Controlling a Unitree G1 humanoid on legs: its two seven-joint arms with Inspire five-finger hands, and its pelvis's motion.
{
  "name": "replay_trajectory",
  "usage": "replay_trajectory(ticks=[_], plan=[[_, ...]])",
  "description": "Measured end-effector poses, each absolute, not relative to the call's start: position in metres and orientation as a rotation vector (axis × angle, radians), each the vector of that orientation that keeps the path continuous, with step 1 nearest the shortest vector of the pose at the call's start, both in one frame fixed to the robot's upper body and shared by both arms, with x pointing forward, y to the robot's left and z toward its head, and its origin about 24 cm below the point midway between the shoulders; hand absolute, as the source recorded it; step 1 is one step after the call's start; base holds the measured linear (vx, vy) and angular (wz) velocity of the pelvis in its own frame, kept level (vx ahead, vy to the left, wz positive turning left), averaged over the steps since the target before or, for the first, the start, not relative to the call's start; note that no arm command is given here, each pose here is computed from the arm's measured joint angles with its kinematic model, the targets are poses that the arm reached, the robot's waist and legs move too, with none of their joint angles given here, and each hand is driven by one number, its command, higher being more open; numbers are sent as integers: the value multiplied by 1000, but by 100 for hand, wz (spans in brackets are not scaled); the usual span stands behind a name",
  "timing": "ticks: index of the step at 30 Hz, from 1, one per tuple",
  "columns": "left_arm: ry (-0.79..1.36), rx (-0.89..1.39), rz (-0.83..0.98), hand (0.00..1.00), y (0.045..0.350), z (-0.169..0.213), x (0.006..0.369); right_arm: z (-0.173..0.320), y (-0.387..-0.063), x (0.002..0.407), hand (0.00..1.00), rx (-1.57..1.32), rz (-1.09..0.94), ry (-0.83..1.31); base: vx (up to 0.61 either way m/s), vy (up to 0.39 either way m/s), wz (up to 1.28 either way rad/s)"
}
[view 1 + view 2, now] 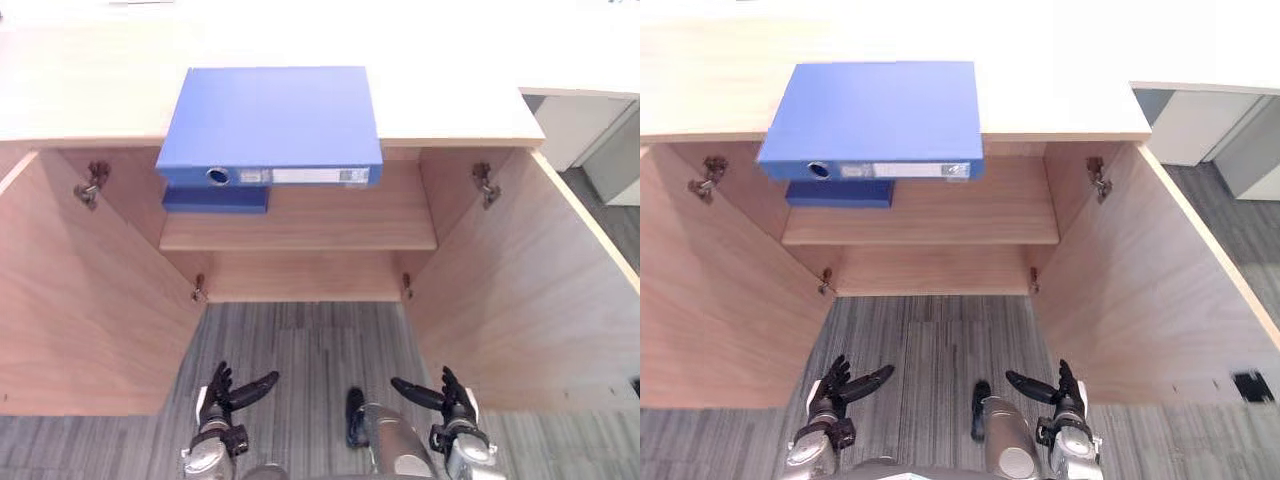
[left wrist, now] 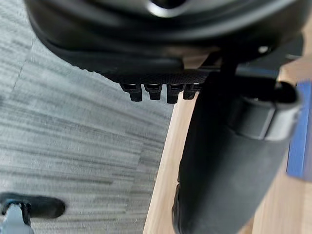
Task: Walk over to the cabinet, pick up the folder, carry it to the office cabinet, place the folder inside the office cabinet, then close the office cabinet door
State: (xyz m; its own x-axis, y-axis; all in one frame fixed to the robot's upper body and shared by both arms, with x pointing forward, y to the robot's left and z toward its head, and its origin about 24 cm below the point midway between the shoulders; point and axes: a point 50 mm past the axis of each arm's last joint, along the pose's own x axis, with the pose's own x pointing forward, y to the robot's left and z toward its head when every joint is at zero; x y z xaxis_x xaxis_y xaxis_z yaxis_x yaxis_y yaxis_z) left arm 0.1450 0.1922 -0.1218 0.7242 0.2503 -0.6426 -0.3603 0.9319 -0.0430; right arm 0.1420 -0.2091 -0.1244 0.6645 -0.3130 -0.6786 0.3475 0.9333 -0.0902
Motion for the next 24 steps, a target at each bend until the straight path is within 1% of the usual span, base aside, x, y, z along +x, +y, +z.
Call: replay_trajectory(ticks=[2,5,9,10,13,17,18,20,24], plan=[[667,-187,332,100,187,-120,144,-124,-205,136,100,62,-379,754,336,-121,11],[643,-198,315,100,183,-116,147,-119,-205,141,100,69,-385,715,254,-11,-14],[630,-194,308,100,183,-114,151,-122,-216,138,100,76,-442,735,258,129,-25],[630,-184,307,100,185,-113,151,-124,-214,137,100,81,-442,751,182,153,-4],[561,-151,281,100,190,-100,157,-127,-215,128,100,78,-449,776,136,130,9],[359,-73,283,100,207,-59,170,-129,-215,122,100,78,-450,790,57,75,8],[277,-11,287,100,213,-41,172,-129,-215,123,100,77,-450,787,11,30,6],[183,80,297,100,216,-20,173,-129,-215,122,100,75,-451,785,-7,19,6],[-19,220,303,100,215,24,174,-128,-215,122,100,59,-443,772,-47,-6,9]])
